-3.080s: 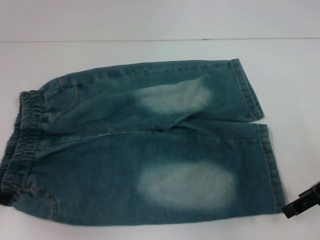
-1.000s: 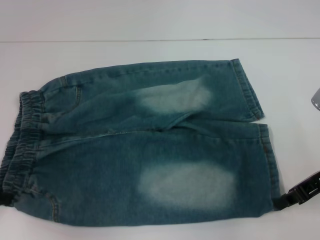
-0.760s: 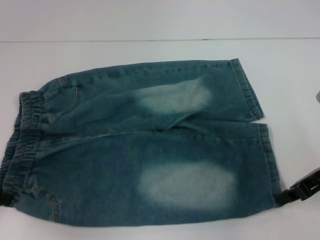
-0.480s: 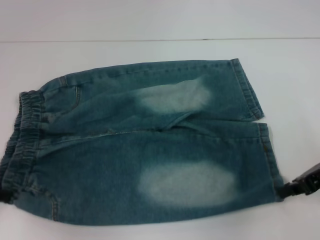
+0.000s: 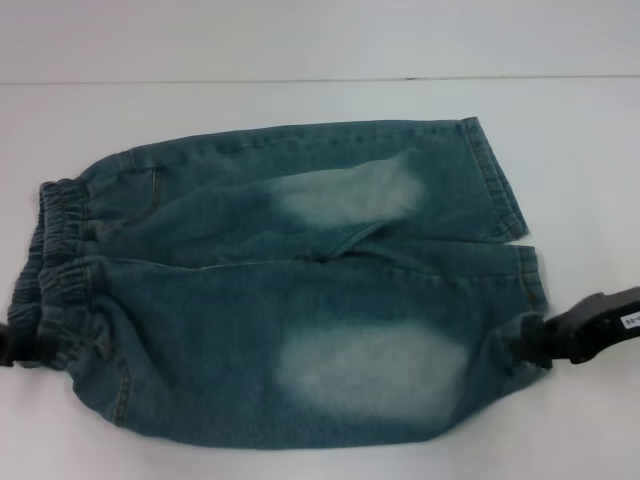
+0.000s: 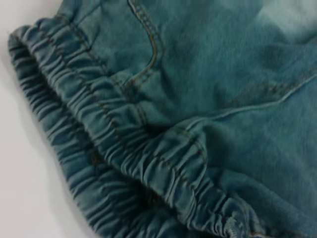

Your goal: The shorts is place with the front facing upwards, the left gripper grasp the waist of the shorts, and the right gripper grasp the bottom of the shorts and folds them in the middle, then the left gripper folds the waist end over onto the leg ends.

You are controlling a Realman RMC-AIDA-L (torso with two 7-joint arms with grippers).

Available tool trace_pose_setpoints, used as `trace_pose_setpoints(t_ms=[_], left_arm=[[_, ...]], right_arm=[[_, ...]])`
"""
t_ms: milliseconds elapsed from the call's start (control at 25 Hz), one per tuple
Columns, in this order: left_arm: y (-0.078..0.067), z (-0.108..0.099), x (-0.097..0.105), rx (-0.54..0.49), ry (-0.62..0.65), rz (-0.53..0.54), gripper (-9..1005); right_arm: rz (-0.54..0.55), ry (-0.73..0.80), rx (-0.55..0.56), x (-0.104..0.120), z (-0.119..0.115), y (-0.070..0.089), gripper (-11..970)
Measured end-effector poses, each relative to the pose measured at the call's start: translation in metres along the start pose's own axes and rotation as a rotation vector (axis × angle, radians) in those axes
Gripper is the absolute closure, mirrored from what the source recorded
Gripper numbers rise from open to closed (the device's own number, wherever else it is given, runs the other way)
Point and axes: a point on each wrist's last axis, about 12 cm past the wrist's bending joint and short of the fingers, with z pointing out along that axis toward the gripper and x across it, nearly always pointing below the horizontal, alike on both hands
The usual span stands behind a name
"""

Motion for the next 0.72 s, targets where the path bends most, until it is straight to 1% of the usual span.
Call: trace_pose_setpoints(t_ms=[80,360,720], left_arm=[[0.000,-0.002,-0.003,-0.003,-0.015,-0.021,907],[0.006,-0.011,-0.006,-0.021,-0.064,-0.075,905],[0.014,-0.024,-0.008,-0.042,-0.078,-0.119,903]], right_arm=[[-0.017,-0.025,-0.017,-0.002,0.001,0.001,925],[-0.039,-0.125,-0.009,-0.003,-0.005,-0.003,925],[-0.011,-0.203,0.016,0.002,-0.020,-0.009,924]])
